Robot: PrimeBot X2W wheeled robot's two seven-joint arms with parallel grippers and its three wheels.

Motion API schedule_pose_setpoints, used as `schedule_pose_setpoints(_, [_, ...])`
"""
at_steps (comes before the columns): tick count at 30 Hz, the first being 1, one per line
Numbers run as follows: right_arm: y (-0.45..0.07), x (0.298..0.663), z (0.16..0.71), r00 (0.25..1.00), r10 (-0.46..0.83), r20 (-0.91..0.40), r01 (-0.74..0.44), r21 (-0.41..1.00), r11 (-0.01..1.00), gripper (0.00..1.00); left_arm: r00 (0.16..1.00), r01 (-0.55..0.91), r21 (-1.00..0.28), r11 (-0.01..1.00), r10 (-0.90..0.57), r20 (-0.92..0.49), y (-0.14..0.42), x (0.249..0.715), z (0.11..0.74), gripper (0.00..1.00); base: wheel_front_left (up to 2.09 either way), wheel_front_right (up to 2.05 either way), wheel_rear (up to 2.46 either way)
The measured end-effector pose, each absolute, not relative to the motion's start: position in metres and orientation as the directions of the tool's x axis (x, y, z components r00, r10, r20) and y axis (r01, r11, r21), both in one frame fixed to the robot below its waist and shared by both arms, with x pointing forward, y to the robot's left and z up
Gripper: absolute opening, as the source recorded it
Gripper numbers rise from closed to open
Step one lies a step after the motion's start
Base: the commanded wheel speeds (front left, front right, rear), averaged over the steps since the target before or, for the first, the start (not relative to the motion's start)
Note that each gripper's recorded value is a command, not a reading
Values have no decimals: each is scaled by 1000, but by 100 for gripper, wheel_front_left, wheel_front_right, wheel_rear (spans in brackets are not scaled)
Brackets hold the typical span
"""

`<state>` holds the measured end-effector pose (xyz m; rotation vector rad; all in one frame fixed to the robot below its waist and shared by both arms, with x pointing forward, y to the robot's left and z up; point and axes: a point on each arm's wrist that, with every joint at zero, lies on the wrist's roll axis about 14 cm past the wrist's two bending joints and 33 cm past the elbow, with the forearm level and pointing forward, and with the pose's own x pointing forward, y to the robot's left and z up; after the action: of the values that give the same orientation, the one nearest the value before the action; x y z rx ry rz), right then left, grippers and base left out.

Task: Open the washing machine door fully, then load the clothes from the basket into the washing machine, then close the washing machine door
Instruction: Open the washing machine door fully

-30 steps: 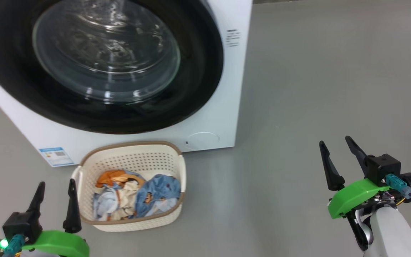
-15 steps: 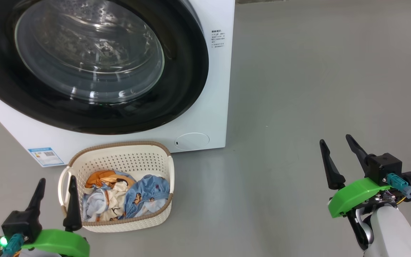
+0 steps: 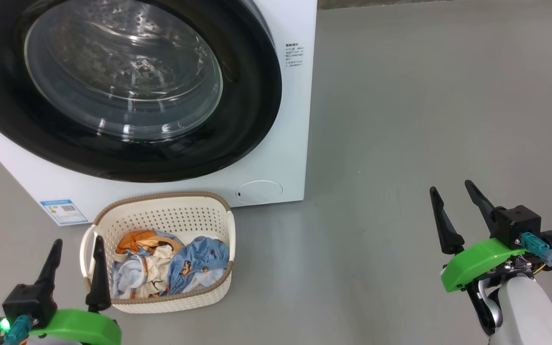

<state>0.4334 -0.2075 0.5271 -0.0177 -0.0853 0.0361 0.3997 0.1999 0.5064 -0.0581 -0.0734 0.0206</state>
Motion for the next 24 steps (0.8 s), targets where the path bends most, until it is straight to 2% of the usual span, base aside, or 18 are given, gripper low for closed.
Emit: schedule_pose_setpoints(24, [-208,450,524,996,31,85,-32,12,999,100,995,-15,-53,998,20,98,197,402,512,100,0,0,0])
